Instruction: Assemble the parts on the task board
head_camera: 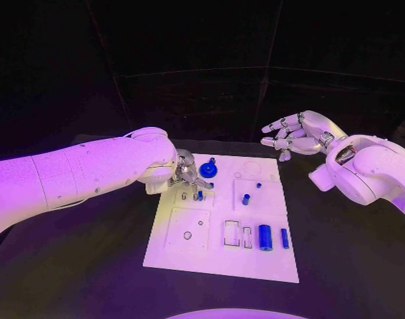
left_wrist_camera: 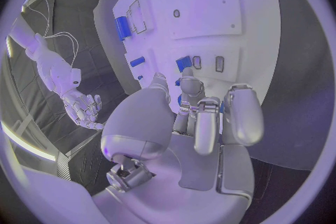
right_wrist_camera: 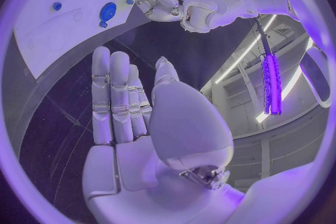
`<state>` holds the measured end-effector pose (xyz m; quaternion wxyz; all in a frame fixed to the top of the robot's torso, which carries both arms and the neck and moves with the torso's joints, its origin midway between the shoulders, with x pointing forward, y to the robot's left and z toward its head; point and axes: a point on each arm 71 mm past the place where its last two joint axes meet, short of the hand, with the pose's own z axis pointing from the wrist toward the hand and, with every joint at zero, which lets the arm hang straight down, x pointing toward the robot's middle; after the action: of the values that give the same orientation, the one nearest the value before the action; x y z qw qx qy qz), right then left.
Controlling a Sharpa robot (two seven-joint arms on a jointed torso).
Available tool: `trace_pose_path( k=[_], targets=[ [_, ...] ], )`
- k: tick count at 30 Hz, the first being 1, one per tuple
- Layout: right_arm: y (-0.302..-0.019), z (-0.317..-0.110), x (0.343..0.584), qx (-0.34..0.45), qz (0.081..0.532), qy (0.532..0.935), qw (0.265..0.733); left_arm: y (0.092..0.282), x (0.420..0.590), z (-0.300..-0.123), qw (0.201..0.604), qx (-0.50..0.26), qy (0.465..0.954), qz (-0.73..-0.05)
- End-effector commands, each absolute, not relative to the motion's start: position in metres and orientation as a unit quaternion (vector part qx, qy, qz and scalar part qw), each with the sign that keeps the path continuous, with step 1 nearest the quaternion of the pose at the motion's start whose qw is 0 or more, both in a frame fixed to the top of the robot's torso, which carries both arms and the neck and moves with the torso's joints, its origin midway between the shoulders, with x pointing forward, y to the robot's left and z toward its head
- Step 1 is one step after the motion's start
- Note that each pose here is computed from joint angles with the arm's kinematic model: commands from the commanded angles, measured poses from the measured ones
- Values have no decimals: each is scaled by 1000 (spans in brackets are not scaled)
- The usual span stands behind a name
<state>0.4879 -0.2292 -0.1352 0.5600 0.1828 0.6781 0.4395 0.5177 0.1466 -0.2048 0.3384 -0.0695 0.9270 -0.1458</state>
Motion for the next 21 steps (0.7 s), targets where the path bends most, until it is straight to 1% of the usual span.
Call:
trace_pose_path(
  k=[1, 5, 14, 21],
  targets=[
    [-228, -133, 488, 183, 444, 673, 563, 150, 520, -204, 347, -49, 929, -116],
    [-228, -133, 489, 182, 442, 674, 563, 152, 522, -205, 348, -48, 930, -111],
    [-226, -134, 490, 181, 441, 676, 561, 145, 524, -205, 347, -43, 930, -112],
    [-227, -135, 491, 181, 438, 678, 562, 144, 527, -207, 346, -42, 931, -111]
  ],
)
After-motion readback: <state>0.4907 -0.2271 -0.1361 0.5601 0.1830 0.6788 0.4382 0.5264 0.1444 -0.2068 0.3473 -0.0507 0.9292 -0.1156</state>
